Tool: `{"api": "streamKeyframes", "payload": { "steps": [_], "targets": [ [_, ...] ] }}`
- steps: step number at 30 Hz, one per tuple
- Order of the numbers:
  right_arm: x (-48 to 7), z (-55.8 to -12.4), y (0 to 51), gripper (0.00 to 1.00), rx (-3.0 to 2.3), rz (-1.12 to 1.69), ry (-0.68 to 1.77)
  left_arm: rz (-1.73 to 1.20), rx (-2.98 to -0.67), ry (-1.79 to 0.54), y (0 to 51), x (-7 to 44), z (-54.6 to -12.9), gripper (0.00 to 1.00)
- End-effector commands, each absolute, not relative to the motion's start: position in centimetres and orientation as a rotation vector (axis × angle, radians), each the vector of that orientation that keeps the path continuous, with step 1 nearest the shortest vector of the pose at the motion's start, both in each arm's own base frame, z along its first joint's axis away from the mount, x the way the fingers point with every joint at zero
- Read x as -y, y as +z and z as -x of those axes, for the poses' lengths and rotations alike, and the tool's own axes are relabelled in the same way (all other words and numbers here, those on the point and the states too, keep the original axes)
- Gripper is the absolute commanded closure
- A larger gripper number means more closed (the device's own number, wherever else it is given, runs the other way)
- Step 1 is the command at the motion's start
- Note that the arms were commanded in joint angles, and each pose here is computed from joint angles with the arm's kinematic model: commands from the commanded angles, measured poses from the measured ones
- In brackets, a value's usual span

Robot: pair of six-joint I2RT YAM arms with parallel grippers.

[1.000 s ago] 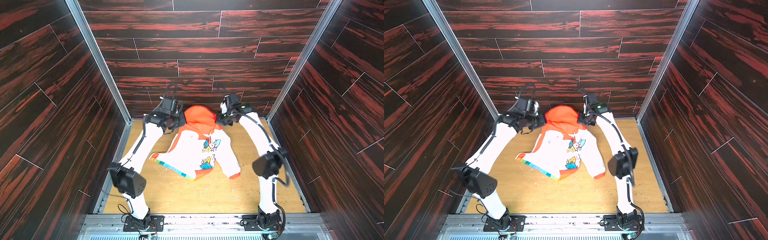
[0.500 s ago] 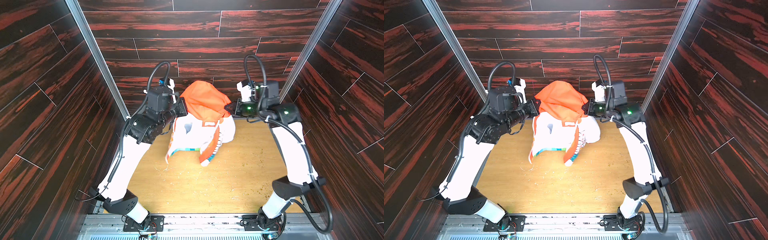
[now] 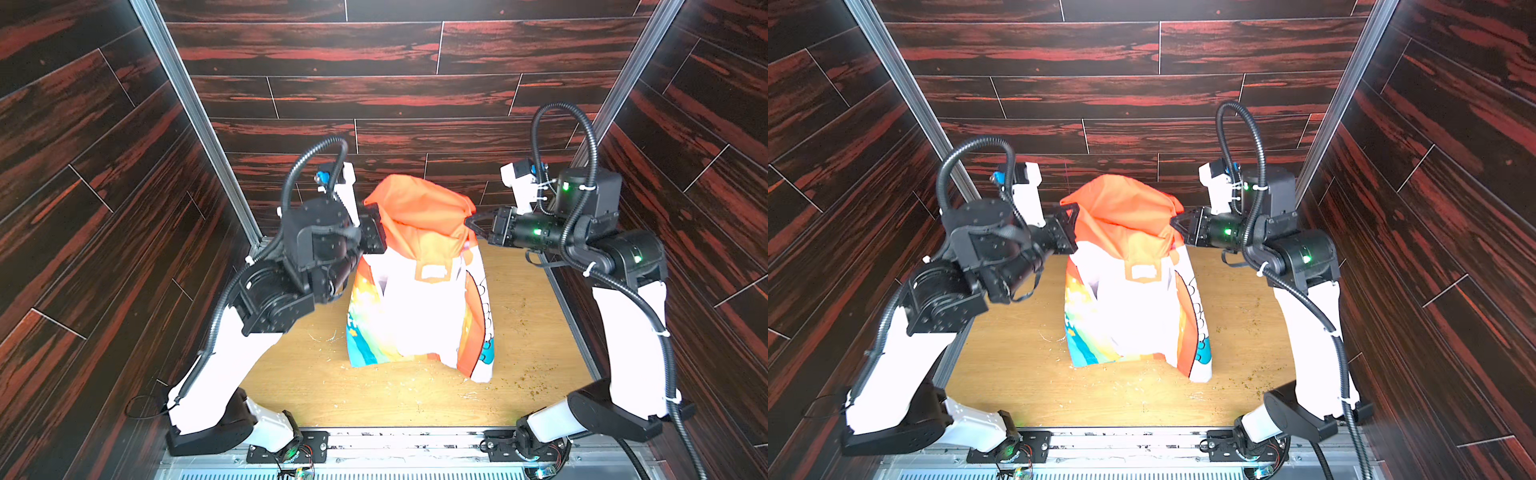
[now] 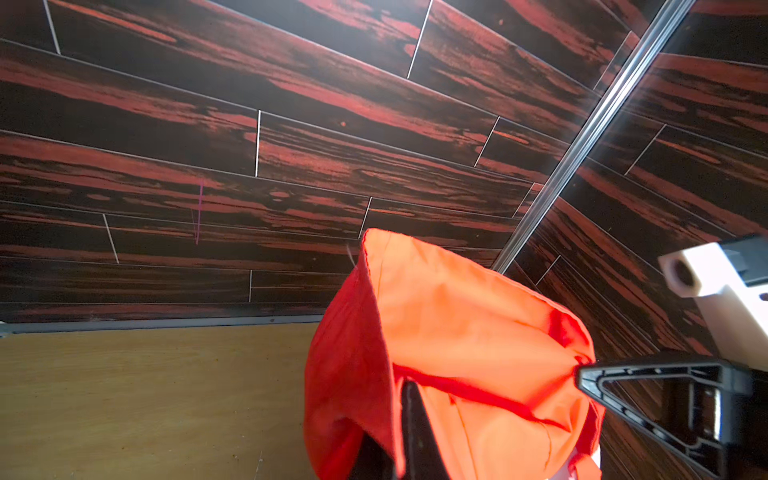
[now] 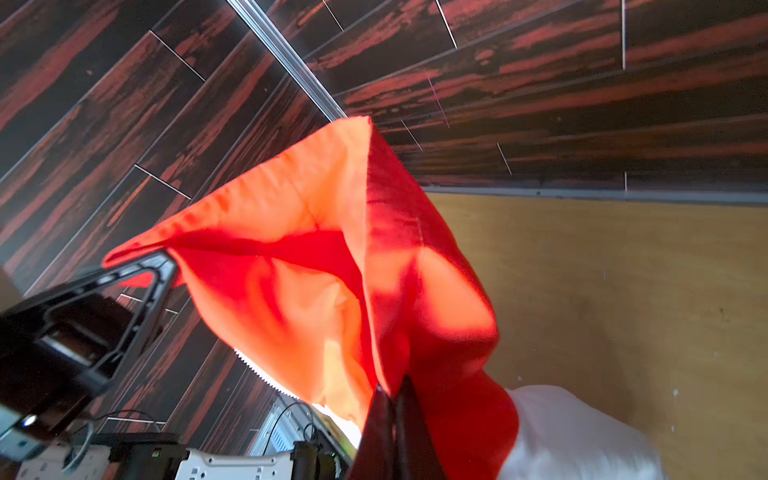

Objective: Zip up the jacket

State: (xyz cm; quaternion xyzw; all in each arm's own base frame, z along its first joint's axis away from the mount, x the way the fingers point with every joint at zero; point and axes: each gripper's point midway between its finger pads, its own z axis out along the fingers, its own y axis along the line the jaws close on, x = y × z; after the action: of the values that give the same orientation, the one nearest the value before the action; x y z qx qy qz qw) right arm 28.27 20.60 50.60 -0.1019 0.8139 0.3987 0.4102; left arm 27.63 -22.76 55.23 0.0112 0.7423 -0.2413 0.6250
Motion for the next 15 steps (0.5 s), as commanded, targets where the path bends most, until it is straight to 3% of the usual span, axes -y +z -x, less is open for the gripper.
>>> {"api": "streamKeyframes", "payload": {
  "steps": [1,9,15],
  "targets": [
    [-19.6,-26.6,50.0,1.00,-2.088,0.198,1.004,0.083,-1.648,-0.499,56.1,20.1,-26.6,1.00],
    [-19.7,-31.2,41.3,1.00,-2.339,0.023,0.857,0.136,-1.728,-0.310,50.0,20.8,-29.0,1.00],
    [-21.6,-37.4,35.6,1.00,-2.455,-0.008,0.764,0.162,-1.896,-0.251,43.1,21.7,-36.4,1.00]
  ]
}}
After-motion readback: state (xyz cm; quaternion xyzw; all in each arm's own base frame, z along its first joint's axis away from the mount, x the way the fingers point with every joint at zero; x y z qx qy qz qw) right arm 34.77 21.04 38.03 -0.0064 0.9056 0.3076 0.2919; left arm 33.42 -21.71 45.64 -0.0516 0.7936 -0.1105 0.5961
